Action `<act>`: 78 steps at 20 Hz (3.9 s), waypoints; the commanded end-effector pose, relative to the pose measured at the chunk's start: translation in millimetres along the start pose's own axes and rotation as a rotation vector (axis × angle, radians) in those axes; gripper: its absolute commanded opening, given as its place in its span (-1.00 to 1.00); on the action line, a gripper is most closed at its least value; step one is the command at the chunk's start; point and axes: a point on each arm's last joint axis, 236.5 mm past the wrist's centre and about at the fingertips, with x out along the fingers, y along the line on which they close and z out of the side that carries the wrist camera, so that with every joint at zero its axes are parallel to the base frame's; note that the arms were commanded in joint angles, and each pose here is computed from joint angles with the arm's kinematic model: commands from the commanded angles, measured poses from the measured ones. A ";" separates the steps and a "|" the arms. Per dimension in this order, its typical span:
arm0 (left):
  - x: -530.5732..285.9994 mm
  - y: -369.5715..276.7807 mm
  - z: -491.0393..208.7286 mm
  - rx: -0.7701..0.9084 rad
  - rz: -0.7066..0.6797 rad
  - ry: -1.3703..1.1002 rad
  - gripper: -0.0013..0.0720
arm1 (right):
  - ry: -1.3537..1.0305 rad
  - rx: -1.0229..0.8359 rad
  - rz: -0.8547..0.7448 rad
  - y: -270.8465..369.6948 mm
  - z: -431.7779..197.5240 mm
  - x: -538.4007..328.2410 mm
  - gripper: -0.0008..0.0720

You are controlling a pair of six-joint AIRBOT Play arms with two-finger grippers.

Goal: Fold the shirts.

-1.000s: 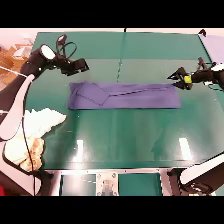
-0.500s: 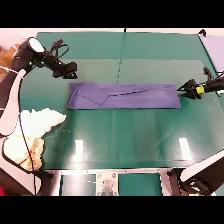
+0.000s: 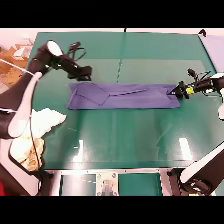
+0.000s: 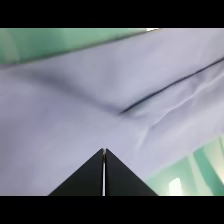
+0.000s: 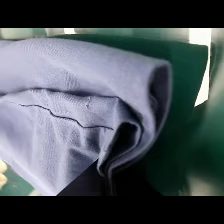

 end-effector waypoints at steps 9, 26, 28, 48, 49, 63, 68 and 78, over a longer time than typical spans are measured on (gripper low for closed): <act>182.3 -178.0 -37.9 -0.058 -0.309 -0.094 -0.89 | -0.177 -0.321 0.254 228.3 -44.1 -155.9 -0.94; -64.2 22.3 -13.4 -0.011 0.306 0.116 -0.89 | -0.055 -0.393 0.273 333.0 -72.8 -72.4 -0.94; -108.6 45.9 -11.9 -0.059 0.349 0.086 -0.89 | -0.064 -0.396 0.242 363.8 -74.7 -20.6 -0.94; -144.2 73.7 -18.6 0.069 0.367 0.120 -0.89 | -0.185 -0.071 -0.015 219.2 4.4 65.8 0.57; -144.3 73.8 -18.6 0.069 0.367 0.120 -0.89 | -0.169 -0.012 -0.036 188.9 1.8 61.4 0.57; -144.8 73.8 -23.0 0.058 0.368 0.137 -0.89 | -0.020 0.009 0.269 223.6 -48.0 139.2 -0.94; -144.8 73.7 -23.1 0.058 0.367 0.138 -0.89 | -0.302 0.155 0.033 126.3 -4.2 -23.4 -0.94; -144.4 73.0 -22.2 0.059 0.364 0.134 -0.89 | -0.736 0.901 -0.255 -154.6 -201.6 -243.2 -0.94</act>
